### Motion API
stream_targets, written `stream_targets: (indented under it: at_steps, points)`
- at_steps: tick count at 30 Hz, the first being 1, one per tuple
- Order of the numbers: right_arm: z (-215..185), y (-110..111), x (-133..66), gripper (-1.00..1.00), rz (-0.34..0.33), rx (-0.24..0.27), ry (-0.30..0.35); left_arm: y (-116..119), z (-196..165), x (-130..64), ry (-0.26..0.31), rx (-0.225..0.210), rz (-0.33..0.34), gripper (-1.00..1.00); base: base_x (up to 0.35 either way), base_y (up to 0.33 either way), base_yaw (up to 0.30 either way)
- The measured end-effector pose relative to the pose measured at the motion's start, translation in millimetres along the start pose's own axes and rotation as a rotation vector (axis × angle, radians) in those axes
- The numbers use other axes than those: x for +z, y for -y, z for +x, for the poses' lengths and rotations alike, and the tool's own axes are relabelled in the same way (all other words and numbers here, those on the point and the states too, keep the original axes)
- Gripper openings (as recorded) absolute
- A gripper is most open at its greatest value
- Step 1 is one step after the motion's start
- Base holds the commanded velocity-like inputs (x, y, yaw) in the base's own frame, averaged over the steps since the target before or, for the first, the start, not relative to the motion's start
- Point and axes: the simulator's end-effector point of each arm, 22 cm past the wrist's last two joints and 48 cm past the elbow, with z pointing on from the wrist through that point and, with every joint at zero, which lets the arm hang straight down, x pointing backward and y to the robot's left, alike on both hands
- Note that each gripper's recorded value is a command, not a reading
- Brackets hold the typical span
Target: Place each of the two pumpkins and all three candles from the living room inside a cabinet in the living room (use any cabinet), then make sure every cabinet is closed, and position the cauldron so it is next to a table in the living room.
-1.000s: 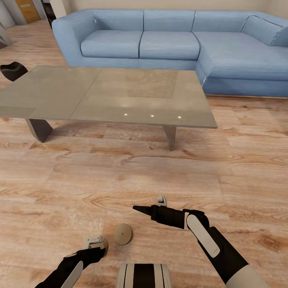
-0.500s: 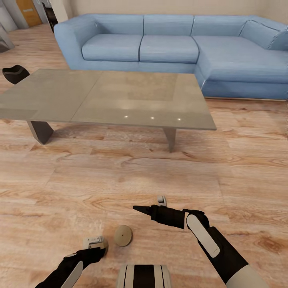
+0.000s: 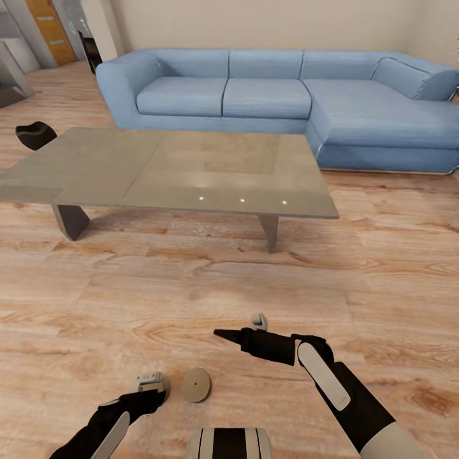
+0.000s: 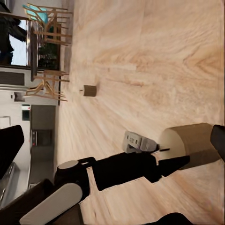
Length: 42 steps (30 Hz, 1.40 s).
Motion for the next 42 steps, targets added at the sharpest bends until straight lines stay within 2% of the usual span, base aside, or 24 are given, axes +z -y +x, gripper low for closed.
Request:
stream_targets:
  at_steps: [3, 5, 7, 10, 11, 12, 13, 18, 20, 25, 31, 42]
  points:
    - [0.1, 12.0, -2.7, 1.0, 0.051, 0.011, 0.003, -7.8, -15.3, -10.0, 0.007, 0.012, 0.001, -1.0, 0.0, 0.0, 0.0]
    - [-0.1, 14.3, -4.3, 1.0, 0.063, 0.013, 0.004, -8.0, -26.9, -22.7, -0.017, 0.034, 0.014, -1.0, 0.0, 0.0, 0.0]
    - [-1.1, 12.3, -5.2, 1.0, 0.066, 0.01, 0.006, -12.0, -42.1, -36.2, -0.026, 0.036, 0.017, -1.0, 0.0, 0.0, 0.0]
    - [-3.2, 7.8, -6.5, 1.0, 0.066, 0.001, 0.01, -28.9, -66.2, -56.5, -0.022, -0.014, 0.01, -1.0, 0.0, 0.0, 0.0]
    - [-3.5, 7.6, -7.3, 1.0, 0.067, 0.002, 0.012, -38.7, -71.8, -63.6, -0.03, -0.045, 0.004, -1.0, 0.0, 0.0, 0.0]
    - [-3.9, 6.5, -7.8, 1.0, 0.067, 0.001, 0.013, -43.7, -73.5, -66.7, -0.032, -0.05, -0.004, -1.0, 0.0, 0.0, 0.0]
    - [-4.1, 6.3, -8.5, 1.0, 0.068, 0.003, 0.013, -47.2, -75.4, -70.6, -0.039, -0.074, 0.001, -1.0, 0.0, 0.0, 0.0]
    - [-6.8, 0.5, -11.4, 1.0, 0.067, -0.002, 0.02, -63.6, -87.2, -94.0, -0.06, -0.123, -0.001, -1.0, 0.0, 0.0, 0.0]
    - [-8.3, -2.7, -12.5, 1.0, 0.066, -0.008, 0.024, -68.1, -94.0, -102.1, -0.048, -0.134, -0.003, -1.0, 0.0, 0.0, 0.0]
    - [-10.2, -7.4, -15.3, 1.0, 0.069, -0.017, 0.028, -70.8, -105.1, -114.5, -0.021, -0.151, 0.004, -1.0, 0.0, 0.0, 0.0]
    - [-11.3, -8.9, -19.3, 1.0, 0.078, -0.017, 0.034, -66.7, -111.5, -123.6, 0.0, -0.151, 0.014, -1.0, 0.0, 0.0, 0.0]
    - [-17.4, -27.1, -24.8, 1.0, 0.073, -0.049, 0.048, -62.3, -125.0, -141.1, 0.044, -0.152, 0.028, -1.0, 0.0, 0.0, 0.0]
